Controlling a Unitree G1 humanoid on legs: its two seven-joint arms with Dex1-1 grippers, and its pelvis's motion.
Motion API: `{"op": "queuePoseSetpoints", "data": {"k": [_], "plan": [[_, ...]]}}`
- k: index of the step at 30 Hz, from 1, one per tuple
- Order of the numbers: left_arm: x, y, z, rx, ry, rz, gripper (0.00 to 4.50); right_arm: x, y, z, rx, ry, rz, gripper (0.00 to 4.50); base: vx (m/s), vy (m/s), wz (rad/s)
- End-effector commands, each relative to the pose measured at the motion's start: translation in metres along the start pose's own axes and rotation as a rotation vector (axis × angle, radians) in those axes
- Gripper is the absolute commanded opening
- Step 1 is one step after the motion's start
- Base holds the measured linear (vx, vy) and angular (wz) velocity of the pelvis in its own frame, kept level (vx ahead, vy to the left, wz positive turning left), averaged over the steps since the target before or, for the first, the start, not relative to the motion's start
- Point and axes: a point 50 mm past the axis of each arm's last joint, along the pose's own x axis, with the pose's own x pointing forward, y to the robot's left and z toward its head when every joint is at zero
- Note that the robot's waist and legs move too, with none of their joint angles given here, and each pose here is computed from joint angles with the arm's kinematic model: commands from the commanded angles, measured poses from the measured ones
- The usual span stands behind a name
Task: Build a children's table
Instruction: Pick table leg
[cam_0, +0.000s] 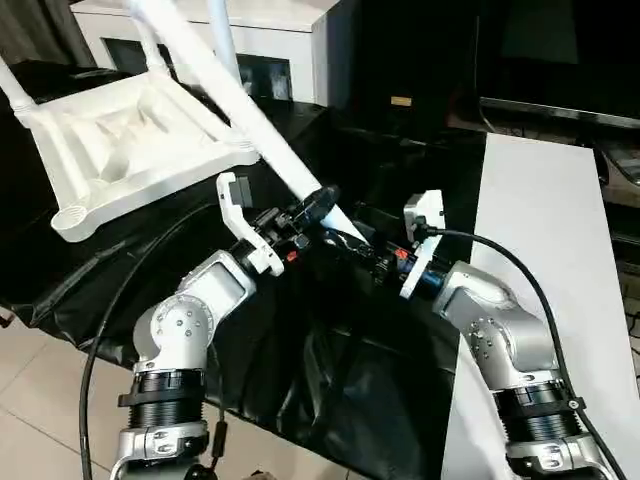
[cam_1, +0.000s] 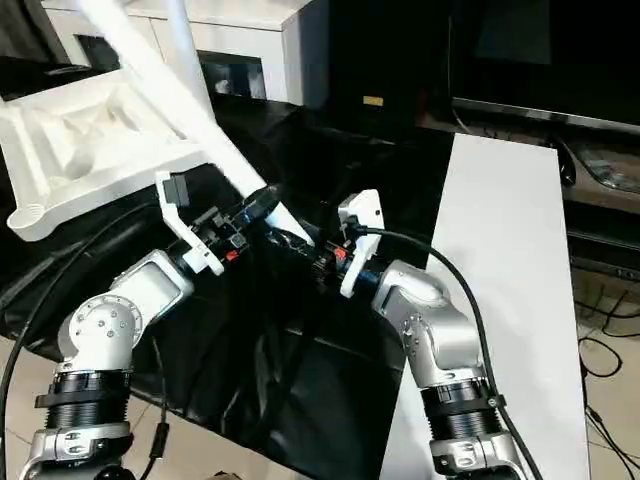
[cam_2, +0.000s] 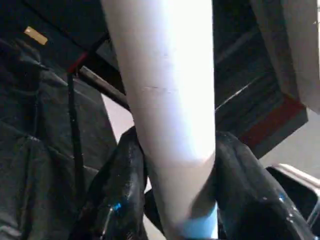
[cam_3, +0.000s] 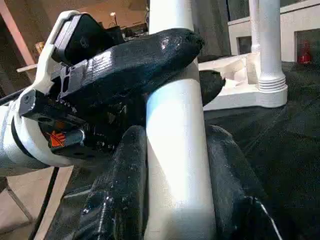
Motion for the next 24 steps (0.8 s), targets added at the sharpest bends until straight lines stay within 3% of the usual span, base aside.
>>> {"op": "queuePoseSetpoints", "data": {"k": [1,5,8,17,18,19,22,24], "plan": [[-0.006,0.008,0.008,0.030,-0.041,0.068,1.67,0.005,0.002,0.005,-0.036,-0.005,0.008,1.21,0.000,0.000,0.00],[-0.005,0.007,0.014,0.056,-0.064,0.077,1.66,0.005,0.002,0.004,-0.041,-0.004,-0.011,1.21,0.000,0.000,0.00],[-0.005,0.008,0.020,0.109,-0.072,0.093,1.63,0.005,0.004,0.004,-0.023,-0.016,0.011,1.90,0.000,0.000,0.00],[-0.009,0.013,0.044,0.315,-0.018,0.167,1.50,-0.005,0.009,0.006,-0.008,-0.005,0.088,2.68,0.000,0.000,0.00],[-0.011,0.014,0.046,0.373,0.021,0.184,1.50,-0.007,0.008,0.006,-0.018,0.004,0.087,2.75,0.000,0.000,0.00],[-0.017,0.020,0.047,0.546,0.163,0.232,1.50,-0.010,0.004,0.010,-0.063,0.016,0.068,2.80,0.000,0.000,0.00],[-0.027,0.027,0.046,0.701,0.336,0.275,1.49,-0.010,-0.002,0.018,-0.131,0.005,0.020,2.98,0.000,0.000,0.00],[-0.035,0.032,0.049,0.798,0.466,0.300,1.49,-0.006,-0.006,0.030,-0.251,-0.006,-0.015,3.18,0.000,0.000,0.00]]}}
